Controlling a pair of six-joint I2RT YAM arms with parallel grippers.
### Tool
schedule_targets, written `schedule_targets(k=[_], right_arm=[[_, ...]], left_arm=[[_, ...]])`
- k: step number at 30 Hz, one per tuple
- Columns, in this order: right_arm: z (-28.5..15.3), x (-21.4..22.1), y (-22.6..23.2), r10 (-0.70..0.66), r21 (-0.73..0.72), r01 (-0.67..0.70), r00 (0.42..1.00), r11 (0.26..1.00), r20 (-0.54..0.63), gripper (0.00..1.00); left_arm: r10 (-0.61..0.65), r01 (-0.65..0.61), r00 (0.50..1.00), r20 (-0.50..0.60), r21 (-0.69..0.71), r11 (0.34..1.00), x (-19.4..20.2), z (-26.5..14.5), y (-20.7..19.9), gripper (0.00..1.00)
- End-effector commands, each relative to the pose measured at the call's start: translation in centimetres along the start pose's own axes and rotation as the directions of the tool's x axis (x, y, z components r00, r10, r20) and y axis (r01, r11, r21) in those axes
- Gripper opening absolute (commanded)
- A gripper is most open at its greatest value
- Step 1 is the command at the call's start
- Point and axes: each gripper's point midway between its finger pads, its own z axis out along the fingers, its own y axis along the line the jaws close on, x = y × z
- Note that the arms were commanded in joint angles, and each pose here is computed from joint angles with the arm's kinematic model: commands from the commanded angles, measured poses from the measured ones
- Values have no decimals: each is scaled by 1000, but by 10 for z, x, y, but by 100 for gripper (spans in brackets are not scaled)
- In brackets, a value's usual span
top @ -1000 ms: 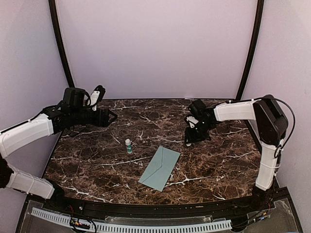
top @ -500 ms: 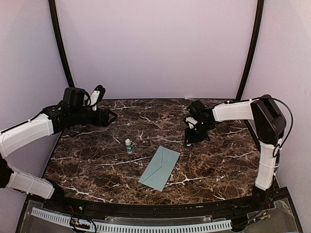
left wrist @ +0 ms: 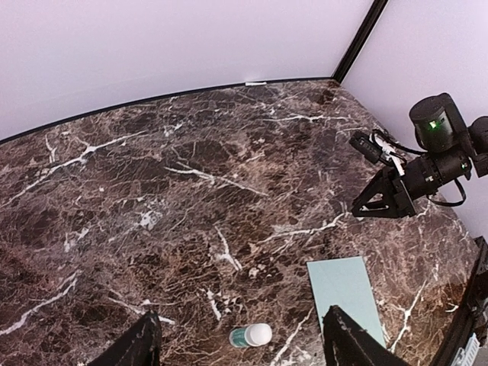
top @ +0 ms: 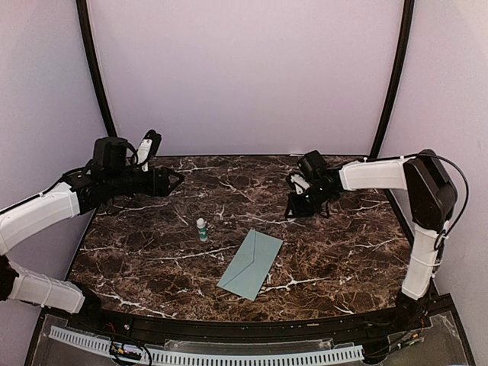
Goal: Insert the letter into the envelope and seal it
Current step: Pick up the solid glue cap from the center of the board.
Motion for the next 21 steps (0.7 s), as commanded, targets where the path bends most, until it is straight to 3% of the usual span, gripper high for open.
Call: schedule_targets(k=[1, 3, 4, 5, 6, 10, 16, 21], right_arm=[[-64, -45, 63, 16, -268, 48, 973, 962, 230, 17], [-103, -63, 93, 57, -409, 97, 935, 908, 349, 16], [-126, -71, 107, 83, -469, 132, 909, 873, 409, 16], [-147, -75, 120, 110, -520, 164, 884, 838, 455, 16], [-170, -79, 131, 133, -558, 201, 856, 805, 500, 16], [-238, -80, 172, 195, -622, 333, 755, 708, 626, 16], [-294, -60, 223, 253, -689, 489, 685, 535, 683, 17], [-309, -37, 253, 225, -689, 589, 668, 423, 709, 18]], left_arm=[[-69, 45, 987, 143, 169, 985, -35, -24, -33, 70], [-137, 66, 966, 221, 301, 951, -54, -35, -55, 68], [-200, 117, 957, 209, 352, 929, -53, -37, -62, 68], [-210, 90, 944, 254, 414, 906, -65, -45, -74, 68], [-256, 127, 939, 230, 460, 879, -62, -45, -84, 67], [-263, 82, 941, 211, 613, 786, -74, -51, -137, 68], [-165, -22, 965, 203, 690, 723, -75, -44, -198, 68], [-226, -29, 948, 224, 768, 640, -89, -51, -216, 68]])
